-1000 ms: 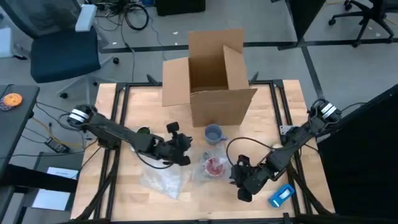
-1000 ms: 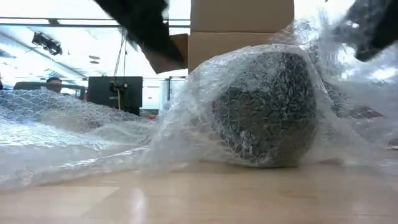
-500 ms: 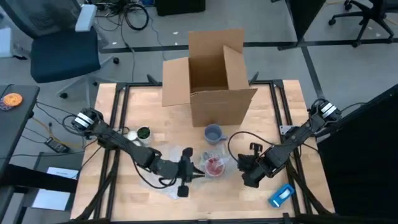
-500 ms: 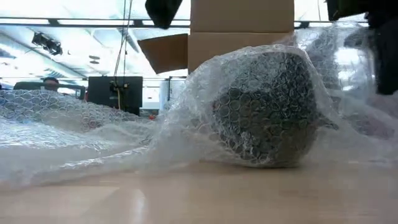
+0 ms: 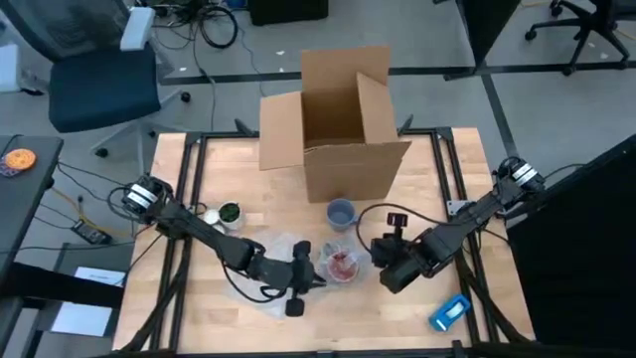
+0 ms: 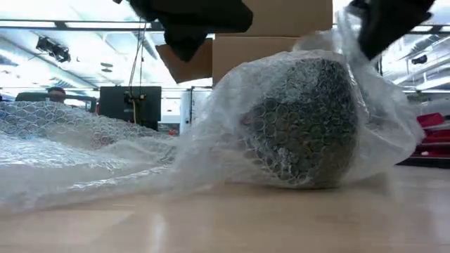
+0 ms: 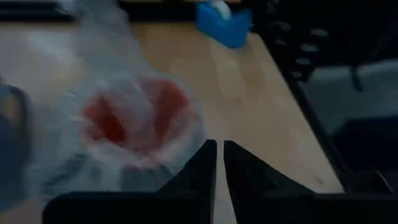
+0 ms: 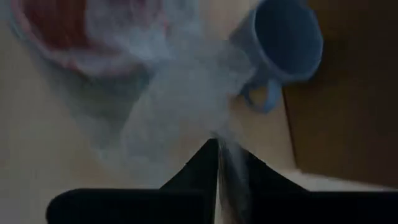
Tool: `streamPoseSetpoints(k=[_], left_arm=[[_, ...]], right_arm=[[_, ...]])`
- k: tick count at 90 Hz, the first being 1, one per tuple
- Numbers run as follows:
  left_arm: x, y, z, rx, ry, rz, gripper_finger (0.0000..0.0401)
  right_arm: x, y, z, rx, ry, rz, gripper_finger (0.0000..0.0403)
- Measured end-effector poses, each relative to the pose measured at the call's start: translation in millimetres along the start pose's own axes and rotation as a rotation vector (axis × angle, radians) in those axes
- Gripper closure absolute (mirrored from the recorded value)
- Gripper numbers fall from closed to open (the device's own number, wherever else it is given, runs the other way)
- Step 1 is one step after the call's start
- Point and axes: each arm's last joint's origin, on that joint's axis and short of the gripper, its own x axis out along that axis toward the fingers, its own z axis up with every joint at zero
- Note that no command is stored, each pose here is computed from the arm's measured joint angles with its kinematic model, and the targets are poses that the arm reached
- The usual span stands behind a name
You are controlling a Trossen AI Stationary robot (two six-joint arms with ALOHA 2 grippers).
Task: Wrap mug
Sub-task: Wrap the black mug with the top bubble wrap
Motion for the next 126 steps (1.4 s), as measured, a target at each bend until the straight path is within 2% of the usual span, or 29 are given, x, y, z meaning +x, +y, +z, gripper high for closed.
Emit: streamPoseSetpoints(k=[17,29,39,50,61,76,88,112,126], left_arm=[[0.0,0.1,-2.0,-0.022,0.022,-0.005,0.0386],[0.1,-1.7,-3.5,-0.093,0.052,-0.071,0.0386],[5.3,-6.2,-10.8,-0.134,0.093,-0.127,0.0386],[16.7,-6.8,-24.9,-0.158,0.150,-0.131,0.0386],[26.0,-1.5,-34.2,-0.174,0.170,-0.072,0.0386],[29.5,9.1,-35.1,-0.167,0.152,0.041,0.0386],[29.9,13.9,-36.4,-0.144,0.167,0.074,0.0386],[29.0,28.4,-44.8,-0.123,0.261,0.178,0.0386],[29.4,43.9,-45.5,-0.104,0.297,0.233,0.0386]], right_arm=[[5.1,-0.7,15.0,-0.009,-0.095,0.030,0.0403],[5.3,-0.2,17.6,-0.008,-0.114,0.041,0.0403],[4.8,1.9,20.7,0.001,-0.135,0.077,0.0403],[3.4,5.5,28.5,-0.003,-0.196,0.139,0.0403],[3.6,5.3,34.7,0.006,-0.237,0.170,0.0403],[8.1,1.0,37.9,0.021,-0.238,0.186,0.0403],[18.9,-2.5,35.0,0.016,-0.219,0.197,0.0403],[36.7,-0.9,35.0,0.034,-0.255,0.322,0.0403],[49.9,10.0,39.2,0.034,-0.258,0.422,0.0403]])
